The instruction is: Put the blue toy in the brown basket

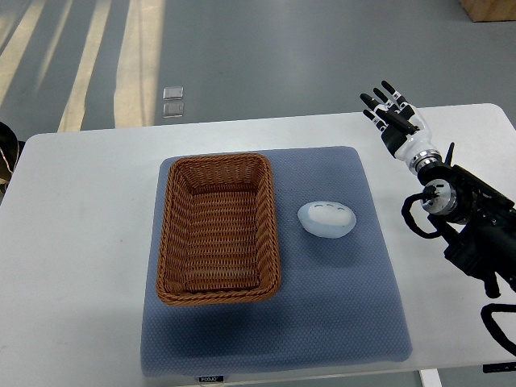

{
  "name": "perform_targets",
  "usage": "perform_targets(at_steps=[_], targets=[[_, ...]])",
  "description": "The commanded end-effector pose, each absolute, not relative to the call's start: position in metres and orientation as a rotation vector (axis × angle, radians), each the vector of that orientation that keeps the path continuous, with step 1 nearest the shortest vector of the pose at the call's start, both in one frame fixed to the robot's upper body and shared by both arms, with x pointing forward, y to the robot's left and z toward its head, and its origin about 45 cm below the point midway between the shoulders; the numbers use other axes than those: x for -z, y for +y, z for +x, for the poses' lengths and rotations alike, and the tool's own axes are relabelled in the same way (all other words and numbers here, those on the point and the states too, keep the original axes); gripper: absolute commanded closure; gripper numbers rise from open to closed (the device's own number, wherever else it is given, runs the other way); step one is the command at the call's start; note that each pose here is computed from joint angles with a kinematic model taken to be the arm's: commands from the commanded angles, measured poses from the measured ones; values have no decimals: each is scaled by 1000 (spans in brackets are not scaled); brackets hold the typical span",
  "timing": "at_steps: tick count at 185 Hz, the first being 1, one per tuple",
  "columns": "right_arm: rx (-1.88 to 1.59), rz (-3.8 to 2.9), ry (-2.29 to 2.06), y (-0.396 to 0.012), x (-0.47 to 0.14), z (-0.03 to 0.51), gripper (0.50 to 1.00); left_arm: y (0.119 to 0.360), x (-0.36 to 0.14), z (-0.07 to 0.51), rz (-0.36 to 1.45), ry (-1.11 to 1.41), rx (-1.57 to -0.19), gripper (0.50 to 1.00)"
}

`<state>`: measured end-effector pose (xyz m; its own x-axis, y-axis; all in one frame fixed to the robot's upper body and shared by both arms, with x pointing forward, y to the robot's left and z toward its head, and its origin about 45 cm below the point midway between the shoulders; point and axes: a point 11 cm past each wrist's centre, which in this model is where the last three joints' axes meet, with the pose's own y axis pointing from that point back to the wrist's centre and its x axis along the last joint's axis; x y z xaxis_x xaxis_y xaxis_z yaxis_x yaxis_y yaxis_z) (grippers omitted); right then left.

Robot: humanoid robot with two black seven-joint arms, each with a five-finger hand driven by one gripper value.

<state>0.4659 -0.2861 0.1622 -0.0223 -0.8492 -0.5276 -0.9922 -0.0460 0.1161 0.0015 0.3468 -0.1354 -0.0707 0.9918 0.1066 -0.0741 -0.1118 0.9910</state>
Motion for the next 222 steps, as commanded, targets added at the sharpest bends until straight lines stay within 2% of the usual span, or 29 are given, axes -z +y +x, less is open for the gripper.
perform_targets(at_steps=[1, 188, 202, 222], targets=[[-688, -1963, 1935, -284, -161, 466, 589, 347, 135, 1, 1199, 1145, -1376, 500], [-600, -2038, 1892, -285, -186, 471, 589, 347, 135, 1, 1198, 1146, -1375, 500], [-529, -2137, 1875, -274, -194, 475, 589, 347, 135, 1, 1198, 1146, -1375, 500], [-228, -2418, 1832, -258, -227, 488, 589, 347, 135, 1, 1198, 1146, -1375, 500]])
